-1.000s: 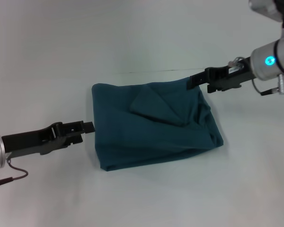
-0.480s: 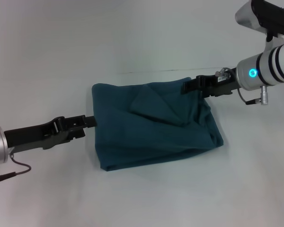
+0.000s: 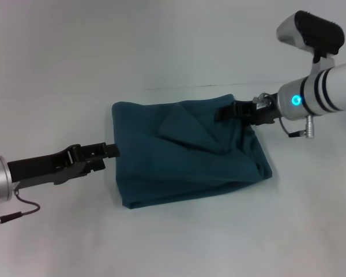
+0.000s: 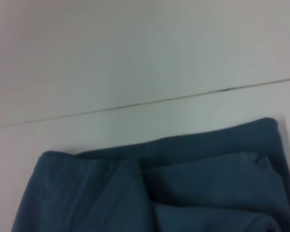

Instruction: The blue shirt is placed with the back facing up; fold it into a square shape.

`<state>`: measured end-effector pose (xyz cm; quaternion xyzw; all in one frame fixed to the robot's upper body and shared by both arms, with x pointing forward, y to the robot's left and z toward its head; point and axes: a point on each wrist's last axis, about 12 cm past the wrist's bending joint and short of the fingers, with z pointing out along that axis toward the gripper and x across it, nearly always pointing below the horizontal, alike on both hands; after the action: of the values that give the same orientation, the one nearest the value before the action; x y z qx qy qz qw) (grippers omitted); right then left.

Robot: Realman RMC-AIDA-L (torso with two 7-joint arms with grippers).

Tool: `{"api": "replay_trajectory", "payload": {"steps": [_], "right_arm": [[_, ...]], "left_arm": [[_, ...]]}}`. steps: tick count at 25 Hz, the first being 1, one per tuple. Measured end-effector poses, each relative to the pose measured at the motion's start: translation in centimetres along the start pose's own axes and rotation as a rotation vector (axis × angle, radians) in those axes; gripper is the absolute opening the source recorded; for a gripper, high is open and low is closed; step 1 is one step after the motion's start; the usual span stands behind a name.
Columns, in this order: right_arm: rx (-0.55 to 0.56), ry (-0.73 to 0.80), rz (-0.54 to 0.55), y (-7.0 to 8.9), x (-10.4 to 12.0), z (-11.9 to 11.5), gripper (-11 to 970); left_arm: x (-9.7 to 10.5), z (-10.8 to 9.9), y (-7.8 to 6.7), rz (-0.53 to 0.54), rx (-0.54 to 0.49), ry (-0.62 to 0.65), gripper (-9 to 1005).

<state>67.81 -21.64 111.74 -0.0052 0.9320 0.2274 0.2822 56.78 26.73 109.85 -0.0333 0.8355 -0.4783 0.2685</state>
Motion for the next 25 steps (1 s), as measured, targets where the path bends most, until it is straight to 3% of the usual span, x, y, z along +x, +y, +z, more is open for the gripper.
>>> {"api": "replay_trajectory", "payload": {"steps": [8,13,25], "right_arm": [[0.003,-0.031,0.014,0.1,0.2,0.4,688],[0.006,-0.032,0.013,0.0,0.3,0.4,464],[-0.026,-0.05,-0.018,0.2,-0.7,-0.7,62]], "left_arm": [[0.2,0.0,0.2,-0.005,-0.001,0.002,647],[0.2,0.1,0.1,-0.005,0.0,0.003,646],[0.1,0.1,0.0,-0.004,0.002,0.002,646]]}}
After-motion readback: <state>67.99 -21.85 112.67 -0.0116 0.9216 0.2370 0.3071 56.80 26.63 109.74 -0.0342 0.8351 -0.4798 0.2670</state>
